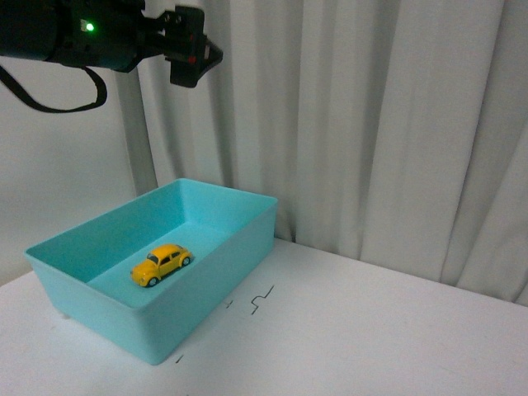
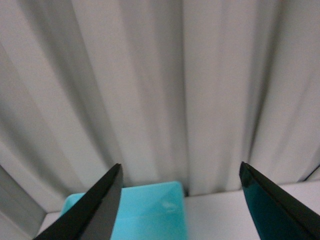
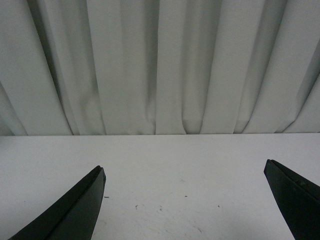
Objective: Wind up and store yellow beetle toy
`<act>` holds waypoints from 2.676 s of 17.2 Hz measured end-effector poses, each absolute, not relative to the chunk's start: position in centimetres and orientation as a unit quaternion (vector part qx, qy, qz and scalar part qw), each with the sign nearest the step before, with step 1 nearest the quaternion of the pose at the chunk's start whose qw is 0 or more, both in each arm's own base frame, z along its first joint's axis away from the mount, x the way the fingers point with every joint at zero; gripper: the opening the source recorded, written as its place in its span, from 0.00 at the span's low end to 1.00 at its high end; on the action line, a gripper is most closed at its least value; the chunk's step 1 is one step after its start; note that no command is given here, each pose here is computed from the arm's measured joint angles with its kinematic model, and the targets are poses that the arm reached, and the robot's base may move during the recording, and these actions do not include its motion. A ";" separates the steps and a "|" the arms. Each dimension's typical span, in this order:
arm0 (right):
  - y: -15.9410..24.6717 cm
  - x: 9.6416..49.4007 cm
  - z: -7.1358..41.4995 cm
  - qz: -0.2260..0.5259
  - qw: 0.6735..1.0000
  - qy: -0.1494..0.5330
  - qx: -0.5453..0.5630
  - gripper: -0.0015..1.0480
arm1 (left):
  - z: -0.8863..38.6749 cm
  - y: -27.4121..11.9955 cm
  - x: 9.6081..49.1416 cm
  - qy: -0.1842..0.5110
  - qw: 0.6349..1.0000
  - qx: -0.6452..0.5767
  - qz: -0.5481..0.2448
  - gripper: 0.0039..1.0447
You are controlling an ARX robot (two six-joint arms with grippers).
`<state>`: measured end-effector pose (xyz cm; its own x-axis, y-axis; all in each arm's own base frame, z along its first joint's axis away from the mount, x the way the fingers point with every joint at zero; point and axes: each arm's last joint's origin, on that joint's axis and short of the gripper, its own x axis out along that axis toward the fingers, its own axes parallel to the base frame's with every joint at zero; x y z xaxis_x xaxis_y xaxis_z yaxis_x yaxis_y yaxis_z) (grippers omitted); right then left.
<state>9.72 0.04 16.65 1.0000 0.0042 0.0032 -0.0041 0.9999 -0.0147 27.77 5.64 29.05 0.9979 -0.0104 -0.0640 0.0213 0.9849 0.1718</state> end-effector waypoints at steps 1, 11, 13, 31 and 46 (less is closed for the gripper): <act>0.0 9.7 16.7 0.002 1.000 -0.002 -0.007 0.94 | 28.2 3.6 24.8 -0.010 0.999 0.051 -0.012 0.58; 0.0 9.7 16.7 0.002 1.000 -0.002 -0.007 0.94 | 19.5 0.0 16.4 0.008 1.000 0.002 -0.005 0.01; 0.0 9.7 16.7 0.002 1.000 -0.002 -0.007 0.94 | 19.4 -0.1 16.2 0.007 1.000 0.002 -0.009 0.01; 0.0 9.7 16.7 0.002 1.000 -0.002 -0.007 0.94 | 17.0 0.0 11.9 -0.008 1.000 0.002 0.001 0.01; 0.0 9.7 16.7 0.002 1.000 -0.002 -0.007 0.94 | 16.6 0.0 9.7 0.003 1.000 0.002 0.001 0.01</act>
